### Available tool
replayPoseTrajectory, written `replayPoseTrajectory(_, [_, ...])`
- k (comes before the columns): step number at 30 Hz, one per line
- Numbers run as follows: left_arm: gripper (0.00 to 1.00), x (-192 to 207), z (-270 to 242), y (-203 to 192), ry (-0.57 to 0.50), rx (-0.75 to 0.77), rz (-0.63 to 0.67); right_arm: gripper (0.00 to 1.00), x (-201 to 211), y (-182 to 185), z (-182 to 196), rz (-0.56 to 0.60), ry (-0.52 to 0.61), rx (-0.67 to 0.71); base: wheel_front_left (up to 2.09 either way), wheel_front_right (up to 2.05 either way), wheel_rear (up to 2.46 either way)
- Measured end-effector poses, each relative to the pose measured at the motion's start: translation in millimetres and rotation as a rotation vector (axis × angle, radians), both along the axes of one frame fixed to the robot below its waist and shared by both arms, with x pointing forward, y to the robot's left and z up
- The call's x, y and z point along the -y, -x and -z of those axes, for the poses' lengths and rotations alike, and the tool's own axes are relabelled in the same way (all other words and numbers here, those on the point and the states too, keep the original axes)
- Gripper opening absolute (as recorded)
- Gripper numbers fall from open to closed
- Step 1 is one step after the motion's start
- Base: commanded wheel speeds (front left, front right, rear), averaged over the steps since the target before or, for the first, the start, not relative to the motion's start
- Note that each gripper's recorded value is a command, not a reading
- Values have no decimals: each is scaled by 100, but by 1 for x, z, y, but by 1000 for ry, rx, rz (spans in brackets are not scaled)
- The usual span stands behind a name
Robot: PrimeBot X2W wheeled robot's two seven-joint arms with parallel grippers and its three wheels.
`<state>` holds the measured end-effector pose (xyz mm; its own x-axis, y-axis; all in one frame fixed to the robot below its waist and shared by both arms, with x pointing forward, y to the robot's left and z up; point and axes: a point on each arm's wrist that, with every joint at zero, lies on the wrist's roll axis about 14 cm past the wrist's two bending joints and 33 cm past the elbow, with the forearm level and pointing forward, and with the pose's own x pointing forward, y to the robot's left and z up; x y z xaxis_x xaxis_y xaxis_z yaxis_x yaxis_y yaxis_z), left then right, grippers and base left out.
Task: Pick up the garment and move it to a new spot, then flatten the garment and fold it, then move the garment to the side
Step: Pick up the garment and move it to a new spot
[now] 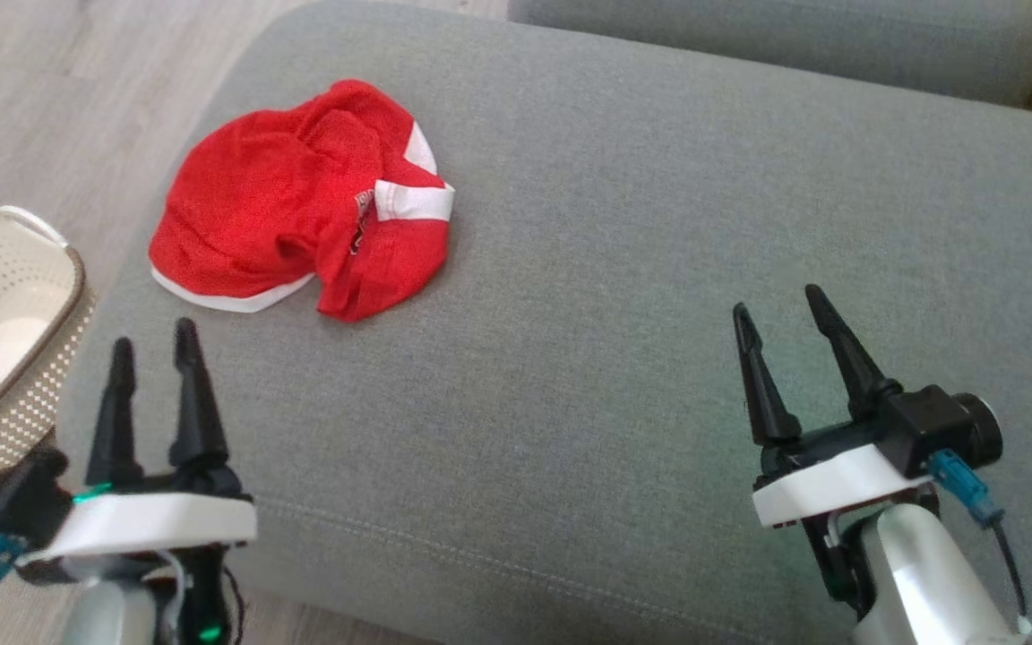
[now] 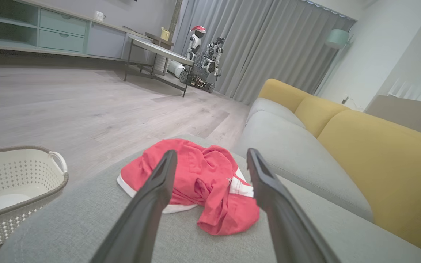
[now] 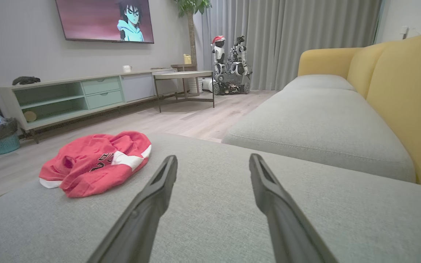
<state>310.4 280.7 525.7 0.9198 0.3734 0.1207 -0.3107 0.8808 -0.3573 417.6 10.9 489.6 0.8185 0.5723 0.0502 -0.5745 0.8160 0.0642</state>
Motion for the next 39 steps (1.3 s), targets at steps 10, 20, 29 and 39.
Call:
replayPoseTrajectory(10, [100,-10,32,-52,-58,-119,39,100,26,-24,24,63,35,-24,0,0,0])
replayPoseTrajectory(20, [100,-46,103,-121,-37,-422,54,100,50,-62,37,126,73,-19,0,0,0])
replayPoseTrajectory(29, [100,-40,158,-143,24,-630,118,100,62,-68,51,153,86,-47,0,0,0])
replayPoseTrajectory(39, [0,-42,165,-154,37,-638,111,100,72,-69,48,180,96,-41,0,0,0])
